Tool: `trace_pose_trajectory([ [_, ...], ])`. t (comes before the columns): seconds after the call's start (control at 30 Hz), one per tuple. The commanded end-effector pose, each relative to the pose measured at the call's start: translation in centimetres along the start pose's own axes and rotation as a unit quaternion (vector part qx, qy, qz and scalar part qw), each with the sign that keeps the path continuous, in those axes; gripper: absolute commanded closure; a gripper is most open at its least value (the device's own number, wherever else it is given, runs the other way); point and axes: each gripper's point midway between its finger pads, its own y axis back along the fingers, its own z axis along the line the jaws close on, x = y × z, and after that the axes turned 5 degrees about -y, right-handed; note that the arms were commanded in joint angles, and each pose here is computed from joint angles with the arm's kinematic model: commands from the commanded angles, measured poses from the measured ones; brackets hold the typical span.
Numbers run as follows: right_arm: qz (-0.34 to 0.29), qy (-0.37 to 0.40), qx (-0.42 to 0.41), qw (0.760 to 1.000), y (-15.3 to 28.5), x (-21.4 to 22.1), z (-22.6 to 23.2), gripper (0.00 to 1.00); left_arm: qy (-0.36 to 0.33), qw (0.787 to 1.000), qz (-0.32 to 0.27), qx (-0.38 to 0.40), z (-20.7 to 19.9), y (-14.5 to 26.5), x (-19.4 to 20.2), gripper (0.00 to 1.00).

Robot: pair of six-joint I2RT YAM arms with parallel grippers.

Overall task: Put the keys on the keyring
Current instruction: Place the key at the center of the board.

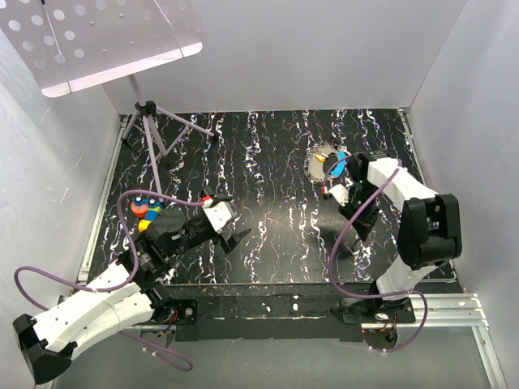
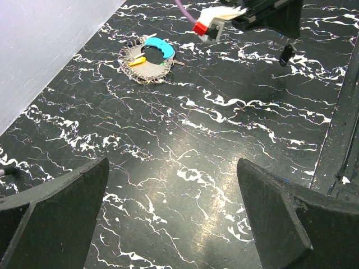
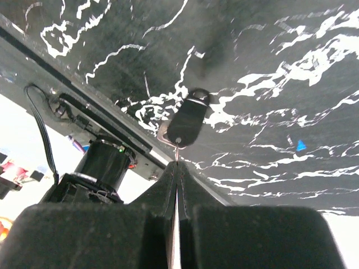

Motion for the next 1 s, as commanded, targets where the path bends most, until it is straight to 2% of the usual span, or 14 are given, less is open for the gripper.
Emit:
trace_pose_trajectory([
  [0.0, 0.025, 0.005, -0.001, 1.0, 0.5, 3.3, 1.4, 0.99, -0.006, 1.0, -0.002, -0.008, 0.4, 0.2, -0.3, 0.02],
  [0.17, 0.041, -0.001, -0.004, 0.999, 0.0, 5.4, 2.0, 0.99, -0.004, 1.0, -0.004, -0.005, 0.3, 0.2, -0.4, 0.02],
  [0.37, 0.063, -0.008, -0.016, 0.998, -0.9, 5.9, 1.7, 0.99, -0.004, 1.0, -0.009, -0.001, 0.2, 0.3, -0.6, 0.02],
  [0.97, 0.057, -0.028, -0.039, 0.997, -0.9, 1.3, -0.6, 0.99, -0.004, 1.0, -0.015, 0.0, 0.2, 0.5, -1.0, 0.02],
])
